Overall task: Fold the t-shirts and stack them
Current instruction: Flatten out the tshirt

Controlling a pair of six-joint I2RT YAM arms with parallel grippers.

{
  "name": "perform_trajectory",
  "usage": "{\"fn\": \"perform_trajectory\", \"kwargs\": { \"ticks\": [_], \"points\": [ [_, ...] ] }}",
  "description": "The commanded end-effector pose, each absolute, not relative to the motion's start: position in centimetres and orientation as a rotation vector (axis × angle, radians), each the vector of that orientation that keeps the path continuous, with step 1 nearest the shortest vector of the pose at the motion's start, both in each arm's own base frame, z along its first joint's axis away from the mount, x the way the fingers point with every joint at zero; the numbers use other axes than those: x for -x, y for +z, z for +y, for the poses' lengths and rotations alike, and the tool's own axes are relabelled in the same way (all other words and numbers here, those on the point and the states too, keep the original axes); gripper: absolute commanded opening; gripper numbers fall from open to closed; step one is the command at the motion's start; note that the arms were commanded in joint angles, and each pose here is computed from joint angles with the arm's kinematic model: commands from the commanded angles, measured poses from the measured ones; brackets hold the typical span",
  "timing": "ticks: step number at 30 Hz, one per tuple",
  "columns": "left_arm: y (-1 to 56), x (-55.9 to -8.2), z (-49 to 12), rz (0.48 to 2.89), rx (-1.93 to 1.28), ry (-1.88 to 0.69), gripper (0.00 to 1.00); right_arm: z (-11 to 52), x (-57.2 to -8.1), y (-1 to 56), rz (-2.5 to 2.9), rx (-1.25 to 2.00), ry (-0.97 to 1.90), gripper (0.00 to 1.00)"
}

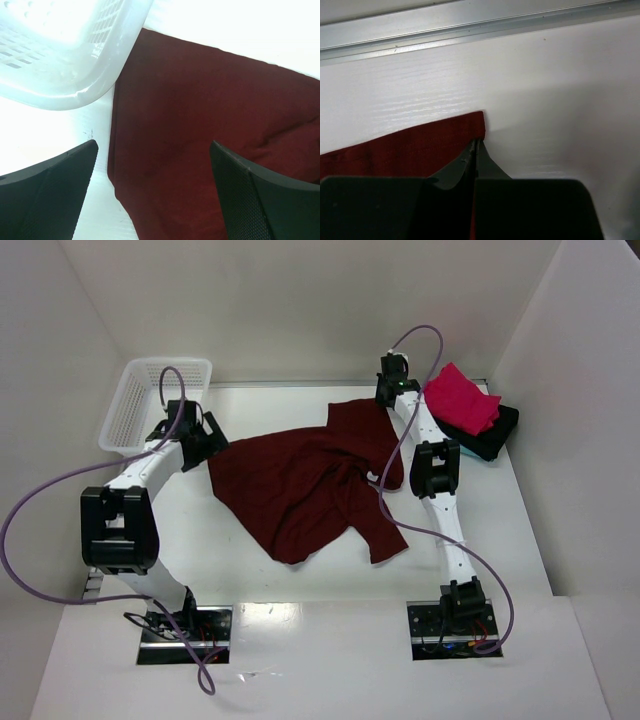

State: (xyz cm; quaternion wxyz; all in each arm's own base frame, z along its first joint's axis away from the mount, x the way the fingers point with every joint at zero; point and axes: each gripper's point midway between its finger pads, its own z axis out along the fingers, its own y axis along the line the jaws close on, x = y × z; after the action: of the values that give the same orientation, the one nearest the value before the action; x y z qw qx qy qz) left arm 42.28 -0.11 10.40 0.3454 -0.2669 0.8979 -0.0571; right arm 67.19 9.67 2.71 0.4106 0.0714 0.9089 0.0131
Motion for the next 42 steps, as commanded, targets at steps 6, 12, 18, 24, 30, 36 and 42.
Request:
{"fn": "perform_trajectory", "kwargs": {
  "ticks": [6,12,18,24,30,36,42],
  "points": [
    [9.0,-42.7,0.0,2.347,0.703,-0.155,1.00,8.8,-65.2,7.3,2.299,-0.190,-0.033,0.00],
    [7.7,-44.6,0.2,2.359,0.704,-0.162,0.85,9.3,-63.5,10.9,2.273,-0.181,0.035,0.00],
    [6.7,-46.4,-0.3,2.371,0.673,-0.197,0.88,8.8,-62.0,11.4,2.278,-0.204,0.018,0.00],
    [6.2,-47.7,1.0,2.355,0.701,-0.172,0.89,8.6,-60.8,10.7,2.297,-0.214,0.016,0.00],
    [5.2,-48.0,2.8,2.327,0.776,-0.079,0.89,8.4,-60.6,10.8,2.292,-0.219,0.007,0.00],
    [3.3,-47.0,1.6,2.393,0.724,-0.052,0.86,7.5,-59.8,10.3,2.311,-0.233,-0.015,0.00],
    [1.3,-45.0,-1.3,2.484,0.694,-0.057,0.86,6.6,-58.4,11.6,2.290,-0.249,-0.027,0.00]
  ]
}}
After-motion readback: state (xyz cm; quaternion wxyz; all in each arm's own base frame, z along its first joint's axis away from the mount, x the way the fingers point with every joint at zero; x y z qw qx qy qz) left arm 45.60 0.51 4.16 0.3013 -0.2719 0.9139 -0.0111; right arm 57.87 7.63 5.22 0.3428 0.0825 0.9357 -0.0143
